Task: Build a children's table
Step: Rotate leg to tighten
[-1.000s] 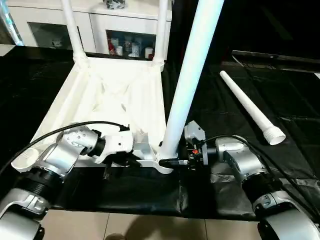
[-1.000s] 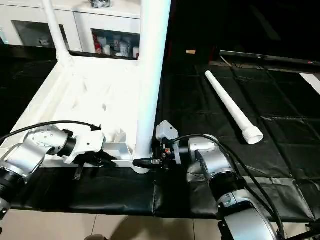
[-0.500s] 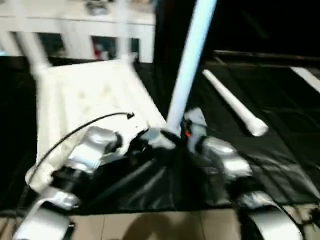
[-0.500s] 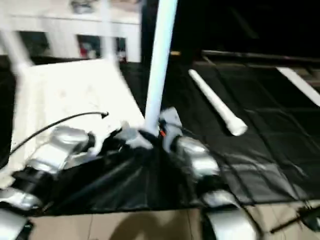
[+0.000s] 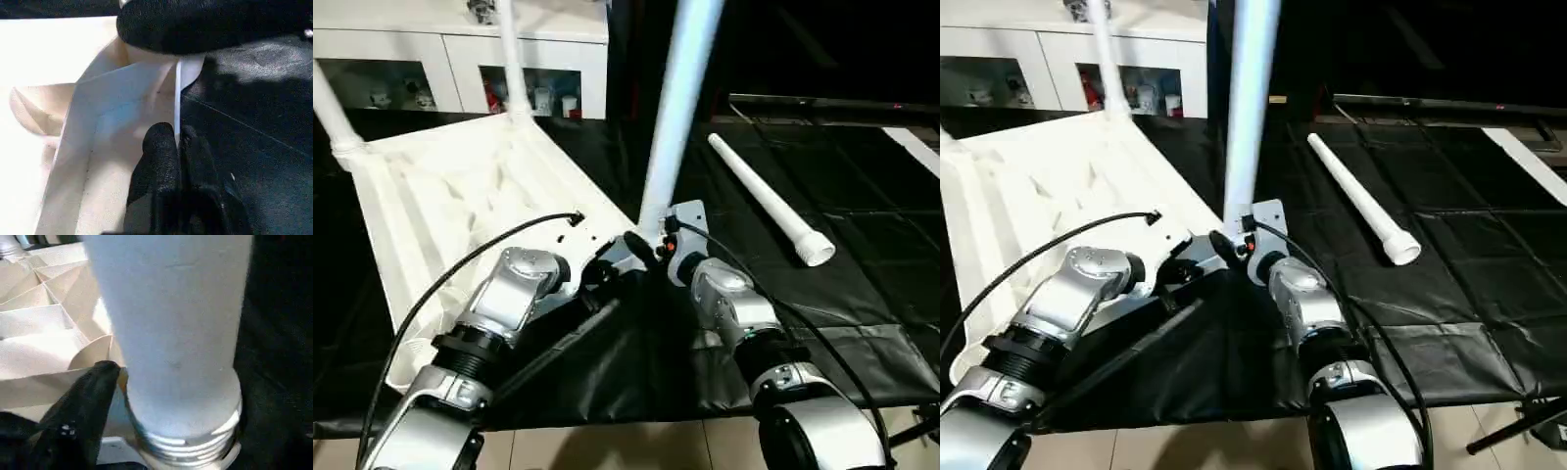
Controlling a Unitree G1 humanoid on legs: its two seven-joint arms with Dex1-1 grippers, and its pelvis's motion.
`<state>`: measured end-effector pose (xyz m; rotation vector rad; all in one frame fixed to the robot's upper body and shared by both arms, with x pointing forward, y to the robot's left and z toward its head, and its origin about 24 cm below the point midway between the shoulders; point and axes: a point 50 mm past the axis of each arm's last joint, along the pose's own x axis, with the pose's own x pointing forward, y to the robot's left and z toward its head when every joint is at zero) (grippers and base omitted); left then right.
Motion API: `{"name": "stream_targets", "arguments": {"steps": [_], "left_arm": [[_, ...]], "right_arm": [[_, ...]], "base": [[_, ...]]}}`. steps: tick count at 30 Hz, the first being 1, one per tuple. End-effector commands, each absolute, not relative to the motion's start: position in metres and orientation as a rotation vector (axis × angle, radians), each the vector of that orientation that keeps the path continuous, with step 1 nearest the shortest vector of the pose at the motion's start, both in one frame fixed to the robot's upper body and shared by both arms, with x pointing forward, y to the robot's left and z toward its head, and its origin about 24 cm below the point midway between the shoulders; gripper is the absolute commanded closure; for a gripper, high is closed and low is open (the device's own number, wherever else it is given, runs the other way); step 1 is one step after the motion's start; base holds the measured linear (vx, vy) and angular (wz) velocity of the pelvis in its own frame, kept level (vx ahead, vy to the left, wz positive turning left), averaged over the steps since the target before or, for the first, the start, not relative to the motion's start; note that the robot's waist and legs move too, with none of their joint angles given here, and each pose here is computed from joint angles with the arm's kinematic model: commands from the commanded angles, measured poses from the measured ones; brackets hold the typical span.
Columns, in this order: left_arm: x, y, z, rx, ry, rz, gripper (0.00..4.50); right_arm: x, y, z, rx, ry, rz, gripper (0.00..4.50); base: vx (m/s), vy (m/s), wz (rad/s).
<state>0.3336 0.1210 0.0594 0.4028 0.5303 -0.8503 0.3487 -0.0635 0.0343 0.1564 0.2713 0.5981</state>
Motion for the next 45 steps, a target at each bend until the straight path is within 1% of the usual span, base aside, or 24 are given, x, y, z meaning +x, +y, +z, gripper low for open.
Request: {"name": "stream_targets", "arguments": {"steps": [1, 3, 4, 6, 8, 10, 11, 12, 15, 16, 20, 21, 23, 24, 28, 32, 34, 37, 39, 42, 45], "left_arm": [[0.335, 0.123, 0.065, 0.417, 0.467, -0.878, 4.50], [0.334, 0.126, 0.064, 0.410, 0.467, -0.885, 4.50], [0.334, 0.130, 0.064, 0.429, 0.446, -0.911, 4.50], [0.330, 0.137, 0.062, 0.447, 0.453, -0.976, 4.50], [0.330, 0.137, 0.062, 0.449, 0.452, -0.979, 4.50], [0.325, 0.144, 0.060, 0.482, 0.450, -1.068, 4.50], [0.323, 0.146, 0.060, 0.486, 0.452, -1.100, 4.50], [0.320, 0.150, 0.059, 0.506, 0.464, -1.165, 4.50], [0.317, 0.153, 0.058, 0.533, 0.479, -1.225, 4.50], [0.315, 0.154, 0.059, 0.541, 0.482, -1.257, 4.50], [0.309, 0.156, 0.062, 0.568, 0.496, -1.377, 4.50], [0.306, 0.156, 0.062, 0.585, 0.501, -1.424, 4.50], [0.303, 0.156, 0.062, 0.598, 0.503, -1.464, 4.50], [0.299, 0.154, 0.062, 0.617, 0.507, -1.521, 4.50], [0.296, 0.153, 0.061, 0.651, 0.513, -1.560, 4.50], [0.296, 0.151, 0.060, 0.665, 0.506, -1.580, 4.50], [0.295, 0.151, 0.061, 0.665, 0.502, -1.588, 4.50], [0.294, 0.150, 0.062, 0.663, 0.503, -1.605, 4.50], [0.293, 0.151, 0.062, 0.666, 0.505, -1.614, 4.50], [0.292, 0.151, 0.061, 0.666, 0.508, -1.620, 4.50], [0.292, 0.151, 0.061, 0.666, 0.510, -1.624, 4.50]], "right_arm": [[0.337, -0.059, 0.026, 0.193, 0.280, 0.713, 0.38], [0.337, -0.064, 0.028, 0.197, 0.257, 0.729, 0.18], [0.336, -0.073, 0.029, 0.192, 0.236, 0.750, 0.12], [0.333, -0.089, 0.030, 0.152, 0.211, 0.810, 0.05], [0.333, -0.090, 0.030, 0.150, 0.211, 0.812, 0.05], [0.330, -0.110, 0.033, 0.119, 0.198, 0.878, 0.05], [0.330, -0.116, 0.035, 0.111, 0.192, 0.899, 0.05], [0.331, -0.126, 0.041, 0.097, 0.179, 0.940, 0.05], [0.331, -0.132, 0.048, 0.087, 0.166, 0.996, 0.05], [0.330, -0.133, 0.051, 0.075, 0.167, 1.040, 0.05], [0.324, -0.134, 0.057, -0.015, 0.207, 1.232, 0.05], [0.323, -0.132, 0.056, -0.060, 0.229, 1.292, 0.05], [0.321, -0.131, 0.056, -0.095, 0.242, 1.325, 0.05], [0.322, -0.128, 0.054, -0.149, 0.267, 1.351, 0.05], [0.324, -0.123, 0.053, -0.154, 0.276, 1.364, 0.05], [0.318, -0.117, 0.052, -0.140, 0.293, 1.462, 0.05], [0.316, -0.115, 0.051, -0.129, 0.299, 1.482, 0.31], [0.315, -0.113, 0.049, -0.117, 0.306, 1.495, 0.42], [0.315, -0.112, 0.049, -0.114, 0.305, 1.500, 0.73], [0.315, -0.112, 0.049, -0.104, 0.300, 1.504, 0.91], [0.314, -0.113, 0.049, -0.099, 0.299, 1.510, 1.21]], "base": [[0.000, 0.000, 0.00], [0.000, 0.000, 0.00], [0.000, 0.000, 0.00], [0.000, 0.000, 0.00], [0.000, 0.000, 0.00], [0.000, 0.000, 0.00], [0.000, 0.000, 0.00], [0.000, 0.000, 0.00], [0.000, 0.000, 0.00], [0.000, 0.000, 0.00], [0.000, 0.000, 0.00], [0.000, 0.000, 0.00], [0.000, 0.000, 0.00], [0.000, 0.000, 0.00], [0.000, 0.000, 0.00], [0.000, 0.000, 0.00], [0.000, 0.000, 0.00], [0.000, 0.000, 0.00], [0.000, 0.000, 0.00], [0.000, 0.000, 0.00], [0.000, 0.000, 0.00]]}}
